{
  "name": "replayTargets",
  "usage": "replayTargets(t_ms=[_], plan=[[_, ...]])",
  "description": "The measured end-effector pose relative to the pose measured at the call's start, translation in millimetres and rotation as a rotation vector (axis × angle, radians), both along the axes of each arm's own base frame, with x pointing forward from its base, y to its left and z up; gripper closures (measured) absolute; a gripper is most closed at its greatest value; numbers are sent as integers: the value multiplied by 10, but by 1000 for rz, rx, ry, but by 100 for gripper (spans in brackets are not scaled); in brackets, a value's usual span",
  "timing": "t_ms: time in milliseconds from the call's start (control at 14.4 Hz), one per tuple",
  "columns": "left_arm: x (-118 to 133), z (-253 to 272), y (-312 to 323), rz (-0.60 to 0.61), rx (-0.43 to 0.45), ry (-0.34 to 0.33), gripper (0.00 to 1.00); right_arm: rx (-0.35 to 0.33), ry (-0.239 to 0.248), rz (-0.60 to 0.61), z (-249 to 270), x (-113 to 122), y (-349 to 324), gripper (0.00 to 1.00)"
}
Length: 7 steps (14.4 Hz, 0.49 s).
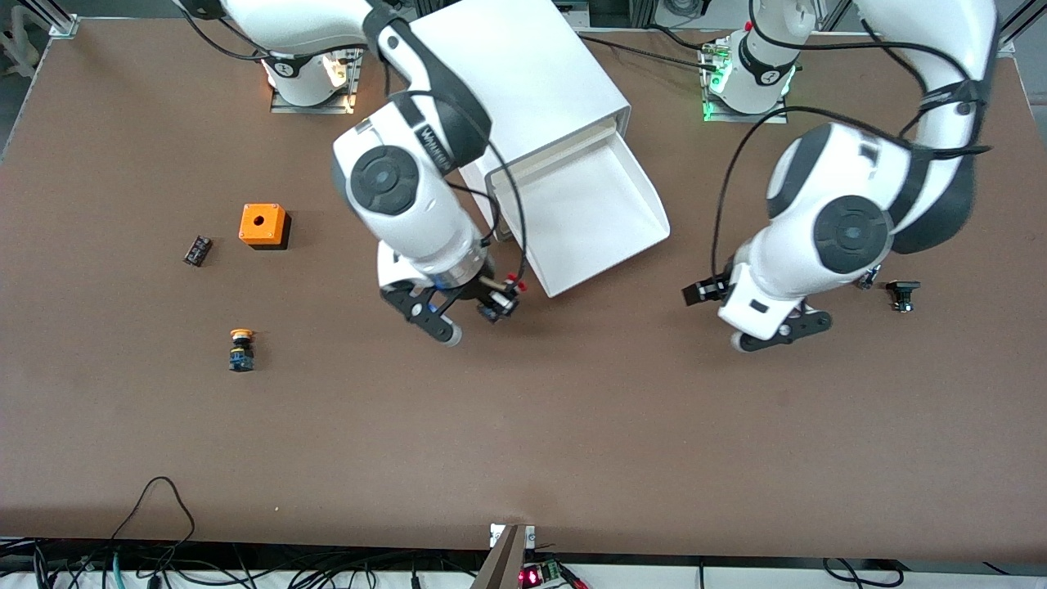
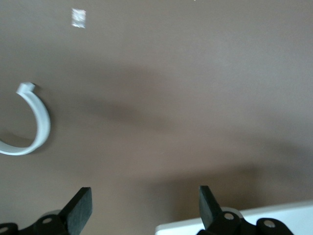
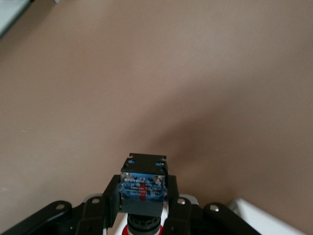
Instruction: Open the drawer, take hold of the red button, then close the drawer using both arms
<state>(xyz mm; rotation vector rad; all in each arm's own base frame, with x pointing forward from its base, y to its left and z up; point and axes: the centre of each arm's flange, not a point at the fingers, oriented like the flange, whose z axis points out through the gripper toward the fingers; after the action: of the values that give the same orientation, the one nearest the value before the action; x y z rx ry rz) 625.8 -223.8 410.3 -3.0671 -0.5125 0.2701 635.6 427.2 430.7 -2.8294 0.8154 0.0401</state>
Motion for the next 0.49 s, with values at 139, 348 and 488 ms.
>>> replayTargets(t_ms=[139, 348, 488], plan=[[-105, -214, -231, 45, 6, -14, 4, -24, 7, 110, -44, 178, -357, 59], [-224, -506, -418, 94, 0, -45, 7, -43, 0, 263, -102, 430, -892, 59], [-303, -705, -490, 127, -7, -65, 7, -74, 14, 347, -221, 546, -1231, 59]])
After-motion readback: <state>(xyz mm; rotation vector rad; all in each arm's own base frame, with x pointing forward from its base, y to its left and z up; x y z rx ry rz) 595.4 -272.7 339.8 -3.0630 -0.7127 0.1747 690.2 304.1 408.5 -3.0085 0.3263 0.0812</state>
